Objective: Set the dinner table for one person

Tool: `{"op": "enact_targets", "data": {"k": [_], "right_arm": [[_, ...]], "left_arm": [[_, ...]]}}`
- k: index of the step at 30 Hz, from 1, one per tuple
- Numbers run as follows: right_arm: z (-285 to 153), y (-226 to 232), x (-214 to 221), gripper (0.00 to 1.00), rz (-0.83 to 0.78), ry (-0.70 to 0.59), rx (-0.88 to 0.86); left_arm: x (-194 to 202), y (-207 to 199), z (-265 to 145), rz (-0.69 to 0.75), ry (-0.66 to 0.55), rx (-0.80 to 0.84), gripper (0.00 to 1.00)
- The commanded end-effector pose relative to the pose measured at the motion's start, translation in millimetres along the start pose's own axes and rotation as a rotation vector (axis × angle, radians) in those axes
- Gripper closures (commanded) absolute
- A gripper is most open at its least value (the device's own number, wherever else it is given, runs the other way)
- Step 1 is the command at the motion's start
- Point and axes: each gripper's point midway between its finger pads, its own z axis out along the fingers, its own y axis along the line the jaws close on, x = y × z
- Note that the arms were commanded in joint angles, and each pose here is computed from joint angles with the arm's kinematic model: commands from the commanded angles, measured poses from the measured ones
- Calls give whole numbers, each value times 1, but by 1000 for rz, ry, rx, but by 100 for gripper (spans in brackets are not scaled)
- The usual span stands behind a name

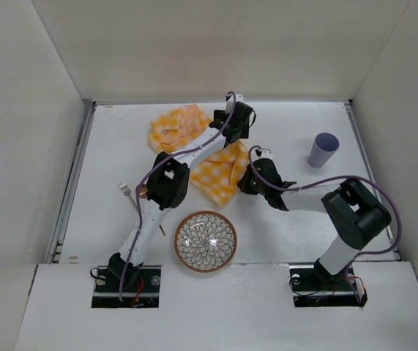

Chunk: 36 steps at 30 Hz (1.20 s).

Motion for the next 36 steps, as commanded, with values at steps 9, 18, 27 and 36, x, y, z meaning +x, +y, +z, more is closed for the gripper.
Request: {"op": "enact_targets", "data": {"k": [9, 18, 27, 36], "right_arm": [[-17, 23, -27, 87, -4, -100, -81], [-20, 24, -26, 82, -6, -92, -88], [-20, 20, -26, 74, 1, -91, -82], [-21, 47, -9, 29, -58, -20, -156]], "left_arm": [[-5, 6, 9, 33, 39, -3, 43], [14, 3, 22, 15, 92, 46, 35], [5, 9, 22, -34, 60, 44, 82], [-61, 39, -33, -131, -150, -7, 87]]}}
